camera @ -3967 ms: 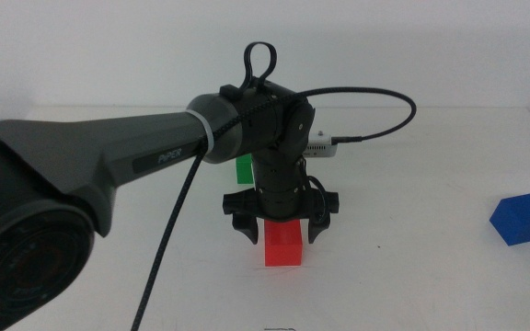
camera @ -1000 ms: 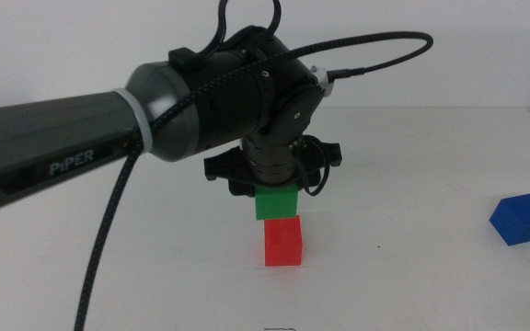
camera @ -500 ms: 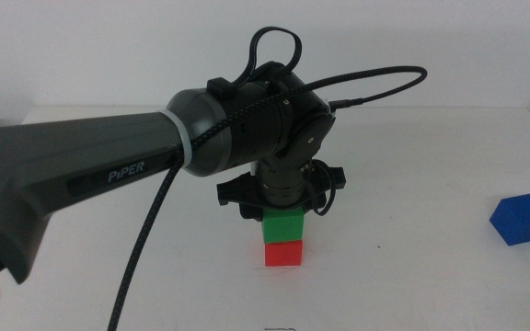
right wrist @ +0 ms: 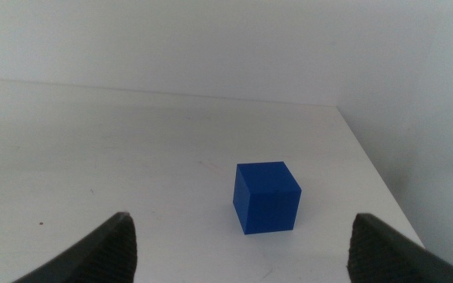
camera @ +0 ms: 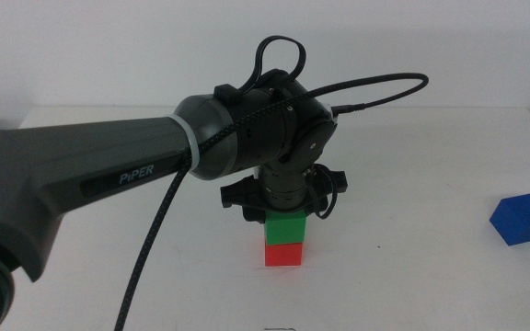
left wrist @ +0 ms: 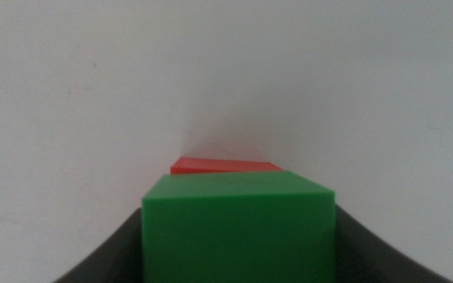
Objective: Stack red cubes first, then green, then blue cubes in a specific spot.
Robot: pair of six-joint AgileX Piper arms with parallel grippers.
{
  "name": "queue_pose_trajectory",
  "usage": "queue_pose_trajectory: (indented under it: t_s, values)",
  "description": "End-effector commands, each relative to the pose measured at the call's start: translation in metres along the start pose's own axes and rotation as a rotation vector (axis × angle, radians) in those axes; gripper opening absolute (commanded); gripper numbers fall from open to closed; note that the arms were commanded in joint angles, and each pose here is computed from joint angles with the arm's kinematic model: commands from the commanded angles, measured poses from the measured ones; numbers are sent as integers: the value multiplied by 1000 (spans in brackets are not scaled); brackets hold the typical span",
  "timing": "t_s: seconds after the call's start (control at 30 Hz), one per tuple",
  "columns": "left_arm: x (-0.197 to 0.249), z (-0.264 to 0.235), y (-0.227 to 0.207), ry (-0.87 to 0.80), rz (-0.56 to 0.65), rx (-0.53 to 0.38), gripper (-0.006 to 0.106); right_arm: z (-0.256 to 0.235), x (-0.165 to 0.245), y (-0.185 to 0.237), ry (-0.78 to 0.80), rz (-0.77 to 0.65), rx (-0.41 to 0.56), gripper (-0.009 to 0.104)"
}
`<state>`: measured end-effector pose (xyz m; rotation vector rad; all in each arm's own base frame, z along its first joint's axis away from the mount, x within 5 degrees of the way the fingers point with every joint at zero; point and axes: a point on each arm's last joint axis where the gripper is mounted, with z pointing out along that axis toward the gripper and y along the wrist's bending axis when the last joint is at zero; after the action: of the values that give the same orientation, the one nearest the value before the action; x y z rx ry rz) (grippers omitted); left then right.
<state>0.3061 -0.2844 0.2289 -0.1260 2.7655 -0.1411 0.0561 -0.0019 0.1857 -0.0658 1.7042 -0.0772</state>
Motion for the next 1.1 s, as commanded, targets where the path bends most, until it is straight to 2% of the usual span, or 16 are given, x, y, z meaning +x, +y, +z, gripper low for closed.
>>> queue_pose_trajectory:
  t_s: [0.0, 0.5, 0.53, 0.63, 0.67, 0.7, 0.83, 1.07]
  values:
    - [-11, -29, -2, -76, -5, 68, -1, -4, -14, -1, -116, -24, 5, 94]
    - [-10, -24, -3, -70, 32, 64, -1, -4, -14, -1, -116, -24, 5, 94]
    - [-11, -25, -3, -80, 40, 57, 17, -4, -14, -1, -116, -24, 5, 94]
    - [-11, -25, -2, -82, 45, 55, 33, -4, -14, -1, -116, -24, 5, 94]
    - [-11, -25, -2, -82, 45, 55, 57, -4, -14, -1, -116, -24, 5, 94]
    - [-11, -25, -2, -82, 45, 55, 65, -4, -14, -1, -116, -24, 5, 94]
    - [-11, -25, -2, -85, 56, 52, 77, -4, -14, -1, -116, -24, 5, 94]
    - [-12, -29, -4, -97, 74, 77, 88, -4, -14, -1, -116, -24, 5, 94]
